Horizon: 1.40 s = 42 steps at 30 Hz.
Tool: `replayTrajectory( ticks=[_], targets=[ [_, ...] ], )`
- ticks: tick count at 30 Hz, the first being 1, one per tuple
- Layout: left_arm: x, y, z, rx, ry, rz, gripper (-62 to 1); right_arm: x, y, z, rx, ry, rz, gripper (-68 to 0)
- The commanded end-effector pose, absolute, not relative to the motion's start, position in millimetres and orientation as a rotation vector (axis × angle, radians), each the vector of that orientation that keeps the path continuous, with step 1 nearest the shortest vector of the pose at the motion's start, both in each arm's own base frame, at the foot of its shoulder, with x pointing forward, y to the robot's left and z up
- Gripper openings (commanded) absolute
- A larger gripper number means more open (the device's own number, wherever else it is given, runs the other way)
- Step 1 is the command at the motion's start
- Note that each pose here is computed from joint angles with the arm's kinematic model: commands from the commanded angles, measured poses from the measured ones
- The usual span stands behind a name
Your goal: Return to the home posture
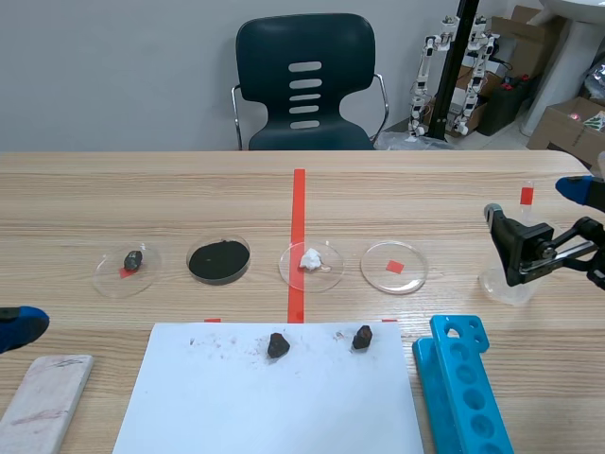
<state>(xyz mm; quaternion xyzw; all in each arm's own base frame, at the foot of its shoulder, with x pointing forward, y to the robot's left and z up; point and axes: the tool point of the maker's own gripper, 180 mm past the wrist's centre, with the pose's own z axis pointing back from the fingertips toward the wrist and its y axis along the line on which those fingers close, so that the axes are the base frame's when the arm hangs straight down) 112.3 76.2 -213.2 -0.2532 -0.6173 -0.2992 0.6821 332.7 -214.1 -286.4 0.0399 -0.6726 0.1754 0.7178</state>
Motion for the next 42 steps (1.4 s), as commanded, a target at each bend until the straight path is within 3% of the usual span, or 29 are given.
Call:
replayTrajectory(
  ticks=[1,21,23,24,30,42],
  targets=[
    [112.9,74.7,-207.9,-0.581,-1.407,-0.656,1.4,341.0,-217.5,-270.6,0.079,-1.535,0.391,-12.4],
    [112.9,74.7,-207.9,-0.581,-1.407,-0.656,1.4,339.5,-217.7,-270.9,0.080,-1.536,0.393,-12.1],
    [112.9,74.7,-208.0,-0.581,-1.407,-0.656,1.4,337.6,-217.2,-269.7,0.085,-1.549,0.392,-4.5],
    [112.9,74.7,-207.8,-0.581,-1.408,-0.655,1.4,335.2,-216.7,-267.1,0.091,-1.567,0.394,0.4],
    [112.9,74.7,-207.9,-0.581,-1.407,-0.655,1.4,313.4,-210.3,-247.8,0.129,-1.679,0.437,0.4],
    [112.9,74.7,-207.9,-0.581,-1.407,-0.656,1.4,248.2,-164.1,-232.7,0.239,-1.611,0.567,0.4]
  ],
)
